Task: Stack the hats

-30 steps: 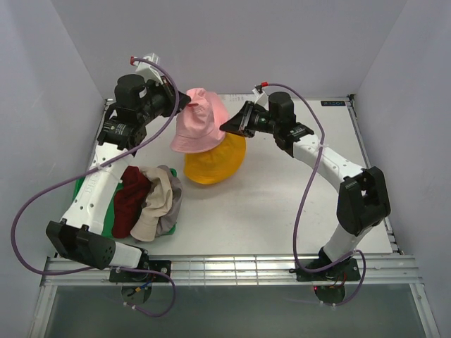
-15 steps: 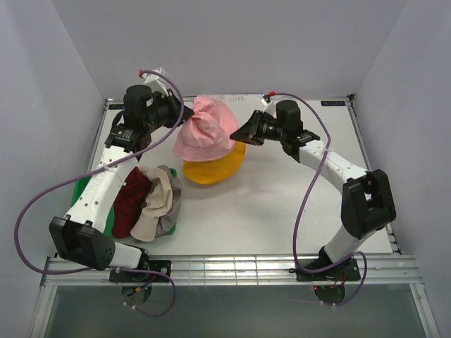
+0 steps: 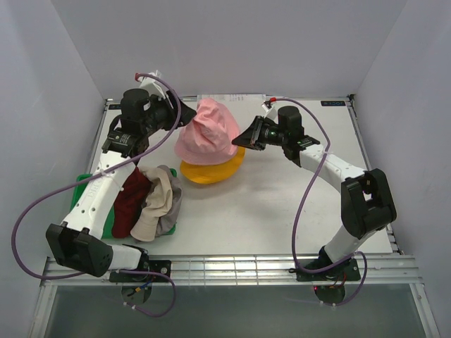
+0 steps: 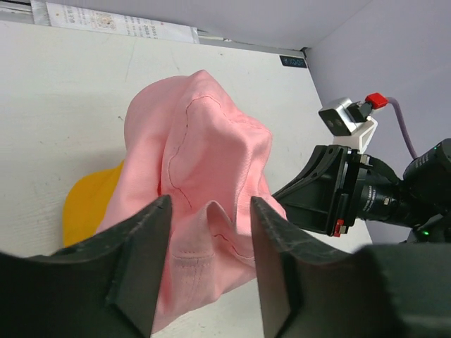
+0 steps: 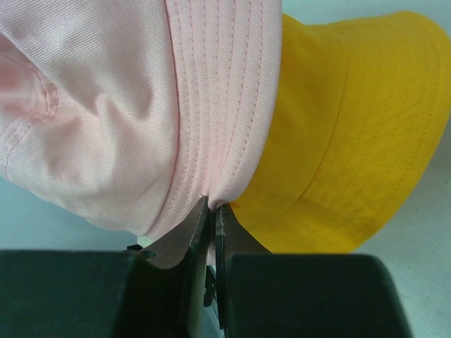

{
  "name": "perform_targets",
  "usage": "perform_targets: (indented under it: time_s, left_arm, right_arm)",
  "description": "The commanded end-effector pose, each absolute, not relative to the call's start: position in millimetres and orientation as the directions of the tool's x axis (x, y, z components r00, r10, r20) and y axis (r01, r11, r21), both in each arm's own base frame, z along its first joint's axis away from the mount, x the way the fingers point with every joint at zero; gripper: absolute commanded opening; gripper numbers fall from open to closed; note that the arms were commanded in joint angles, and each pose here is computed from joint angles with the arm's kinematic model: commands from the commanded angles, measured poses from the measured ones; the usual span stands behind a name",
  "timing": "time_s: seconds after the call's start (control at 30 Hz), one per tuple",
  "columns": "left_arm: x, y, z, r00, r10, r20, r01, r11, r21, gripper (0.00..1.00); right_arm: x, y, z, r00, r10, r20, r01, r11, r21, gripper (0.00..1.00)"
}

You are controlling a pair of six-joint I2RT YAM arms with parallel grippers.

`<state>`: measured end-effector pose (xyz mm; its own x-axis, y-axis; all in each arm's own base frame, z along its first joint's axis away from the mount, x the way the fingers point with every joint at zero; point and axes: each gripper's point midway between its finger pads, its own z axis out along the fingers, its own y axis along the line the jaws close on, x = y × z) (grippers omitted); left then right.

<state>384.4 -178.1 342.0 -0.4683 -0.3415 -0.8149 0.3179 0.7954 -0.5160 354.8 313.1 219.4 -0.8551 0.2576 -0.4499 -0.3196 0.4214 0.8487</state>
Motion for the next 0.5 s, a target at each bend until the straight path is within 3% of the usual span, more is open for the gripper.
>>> perform_targets:
  time_s: [0.0, 0.17, 0.33, 0.47]
  left_arm:
    - [376.4, -165.7, 363.5, -0.403, -0.368, -0.838, 0.302, 0.811, -0.502, 0.61]
    - [378.1, -144.3, 360.4, -0.401, -0.417, -0.816, 0.155, 0.846, -0.509, 0.75]
    - [380.2, -117.2, 336.8, -0.424, -0.461, -0.780, -0.017, 0.865, -0.502, 0.78]
    - [379.0, -109.6, 317.8, -0.474, -0.508, -0.719, -0.058, 0.833, -0.551, 0.80]
  right_arm:
    - [353.0, 313.5, 226.8, -0.838, 0.244, -0.487, -0.374, 0.391, 0.841, 0.08]
    - [357.6, 311.2, 219.6, -0.846, 0.241, -0.475, -0.362, 0.394, 0.845, 0.08]
    - [363.5, 308.7, 216.2, -0.846, 0.236, -0.478, -0.363, 0.401, 0.841, 0.08]
    - [367.5, 303.7, 206.4, -0.856, 0.229, -0.465, -0.349, 0.409, 0.843, 0.08]
